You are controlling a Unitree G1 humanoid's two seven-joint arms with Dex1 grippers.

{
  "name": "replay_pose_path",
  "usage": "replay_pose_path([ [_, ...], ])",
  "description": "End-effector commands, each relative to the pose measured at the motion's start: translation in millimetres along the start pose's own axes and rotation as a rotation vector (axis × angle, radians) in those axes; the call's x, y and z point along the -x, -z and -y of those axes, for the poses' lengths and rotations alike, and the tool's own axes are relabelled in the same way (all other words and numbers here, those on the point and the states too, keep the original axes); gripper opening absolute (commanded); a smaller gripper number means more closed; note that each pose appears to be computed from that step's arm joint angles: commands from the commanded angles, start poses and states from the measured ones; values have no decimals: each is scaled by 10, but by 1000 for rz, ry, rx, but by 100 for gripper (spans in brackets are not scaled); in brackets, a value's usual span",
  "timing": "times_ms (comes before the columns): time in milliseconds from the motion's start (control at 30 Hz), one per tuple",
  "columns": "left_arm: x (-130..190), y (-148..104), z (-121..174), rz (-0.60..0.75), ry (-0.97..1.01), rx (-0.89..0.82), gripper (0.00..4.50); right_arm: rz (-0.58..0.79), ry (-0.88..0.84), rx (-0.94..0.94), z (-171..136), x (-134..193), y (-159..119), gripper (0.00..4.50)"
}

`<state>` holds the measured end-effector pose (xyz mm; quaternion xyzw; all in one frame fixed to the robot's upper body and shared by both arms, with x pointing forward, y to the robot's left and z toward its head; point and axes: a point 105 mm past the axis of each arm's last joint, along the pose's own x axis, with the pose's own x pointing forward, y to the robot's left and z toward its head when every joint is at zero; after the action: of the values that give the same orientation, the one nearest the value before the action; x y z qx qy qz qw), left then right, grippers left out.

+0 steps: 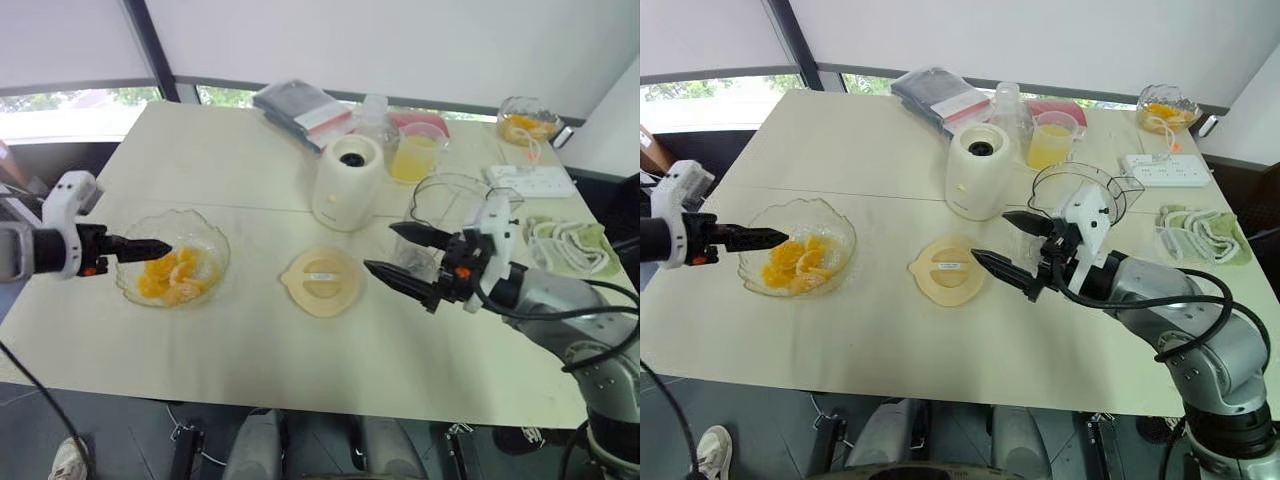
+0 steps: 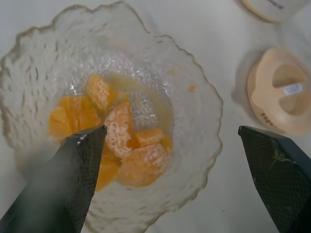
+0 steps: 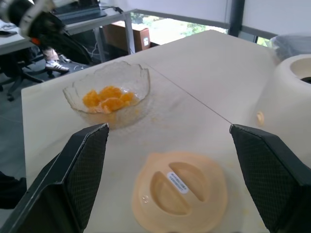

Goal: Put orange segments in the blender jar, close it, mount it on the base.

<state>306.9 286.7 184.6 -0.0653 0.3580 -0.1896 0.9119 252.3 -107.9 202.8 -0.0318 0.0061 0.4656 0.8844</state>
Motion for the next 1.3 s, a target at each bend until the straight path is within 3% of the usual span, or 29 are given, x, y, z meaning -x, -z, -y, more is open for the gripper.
replay_pose_path([
  [33,-139,27,-32,-64,-54,39,450,47,-4,35,-115,-23,-78,418],
  [300,-460,101,-138,-201,-155,85,450,89,54,4,-253,-73,-46,418],
  [633,-620,1,-321,-255,-256,52,450,79,79,2,-322,-97,14,418],
  [1233,-883,457,-251,-385,-238,63,450,-1,-11,44,-225,-58,7,418],
  [1300,-895,448,-241,-380,-239,63,398,-3,-8,45,-221,-63,12,423],
])
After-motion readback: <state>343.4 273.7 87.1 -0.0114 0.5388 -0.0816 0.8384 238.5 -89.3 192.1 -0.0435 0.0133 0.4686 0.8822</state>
